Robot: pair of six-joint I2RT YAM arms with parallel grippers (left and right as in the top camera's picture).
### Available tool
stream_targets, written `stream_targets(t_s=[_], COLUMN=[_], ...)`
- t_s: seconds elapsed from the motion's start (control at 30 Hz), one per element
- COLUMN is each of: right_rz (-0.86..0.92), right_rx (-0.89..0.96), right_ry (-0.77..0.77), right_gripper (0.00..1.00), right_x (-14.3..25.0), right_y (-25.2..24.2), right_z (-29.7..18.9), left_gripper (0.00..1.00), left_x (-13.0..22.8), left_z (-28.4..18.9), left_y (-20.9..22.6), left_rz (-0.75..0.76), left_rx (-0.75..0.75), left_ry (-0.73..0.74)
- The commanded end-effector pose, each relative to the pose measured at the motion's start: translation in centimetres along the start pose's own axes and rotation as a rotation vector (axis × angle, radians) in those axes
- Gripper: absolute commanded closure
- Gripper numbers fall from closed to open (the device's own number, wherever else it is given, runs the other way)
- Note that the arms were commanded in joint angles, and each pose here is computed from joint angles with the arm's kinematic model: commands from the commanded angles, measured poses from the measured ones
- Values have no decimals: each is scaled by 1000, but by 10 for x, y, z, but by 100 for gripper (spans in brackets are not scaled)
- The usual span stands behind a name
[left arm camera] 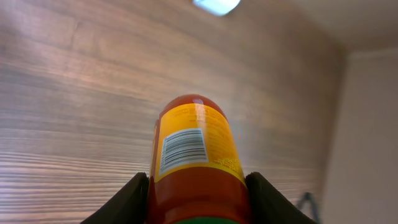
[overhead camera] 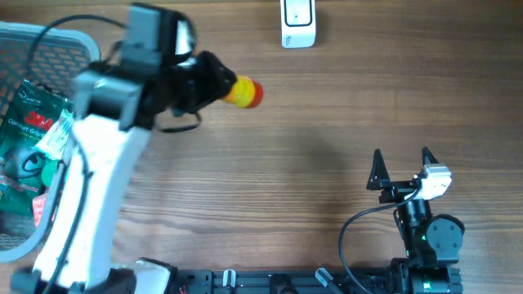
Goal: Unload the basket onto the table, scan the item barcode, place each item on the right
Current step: 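Lift the bottle out and carry it toward the white scanner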
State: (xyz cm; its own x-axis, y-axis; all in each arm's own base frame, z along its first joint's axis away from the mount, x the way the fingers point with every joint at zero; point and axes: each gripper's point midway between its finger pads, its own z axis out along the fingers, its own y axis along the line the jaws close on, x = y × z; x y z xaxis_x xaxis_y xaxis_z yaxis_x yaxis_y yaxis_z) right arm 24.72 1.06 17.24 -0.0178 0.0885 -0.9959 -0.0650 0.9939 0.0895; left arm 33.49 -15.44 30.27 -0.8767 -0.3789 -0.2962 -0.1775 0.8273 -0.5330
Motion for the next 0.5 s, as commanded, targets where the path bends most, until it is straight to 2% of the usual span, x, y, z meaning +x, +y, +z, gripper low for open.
stream_targets(t_s=[0.0,0.13,0.3,0.47], right_rz=[-9,-9,-9,-9], right_rx=[18,18,18,18], right_ry=[-10,-10,-10,-10], right_gripper=[0,0,0,0], right_x=[-2,-2,-2,-2], right_y=[-3,-3,-3,-3], right_z=[0,0,0,0], left_gripper=[61,62,63,63], left_x=[13,44,71,69], left_z=[47,98,140,153], left_y=[-6,-11,-9,-17], left_rz=[130,358,766,937], left_rx=[-120,-161,-156,-99], left_ry=[45,187,332,327])
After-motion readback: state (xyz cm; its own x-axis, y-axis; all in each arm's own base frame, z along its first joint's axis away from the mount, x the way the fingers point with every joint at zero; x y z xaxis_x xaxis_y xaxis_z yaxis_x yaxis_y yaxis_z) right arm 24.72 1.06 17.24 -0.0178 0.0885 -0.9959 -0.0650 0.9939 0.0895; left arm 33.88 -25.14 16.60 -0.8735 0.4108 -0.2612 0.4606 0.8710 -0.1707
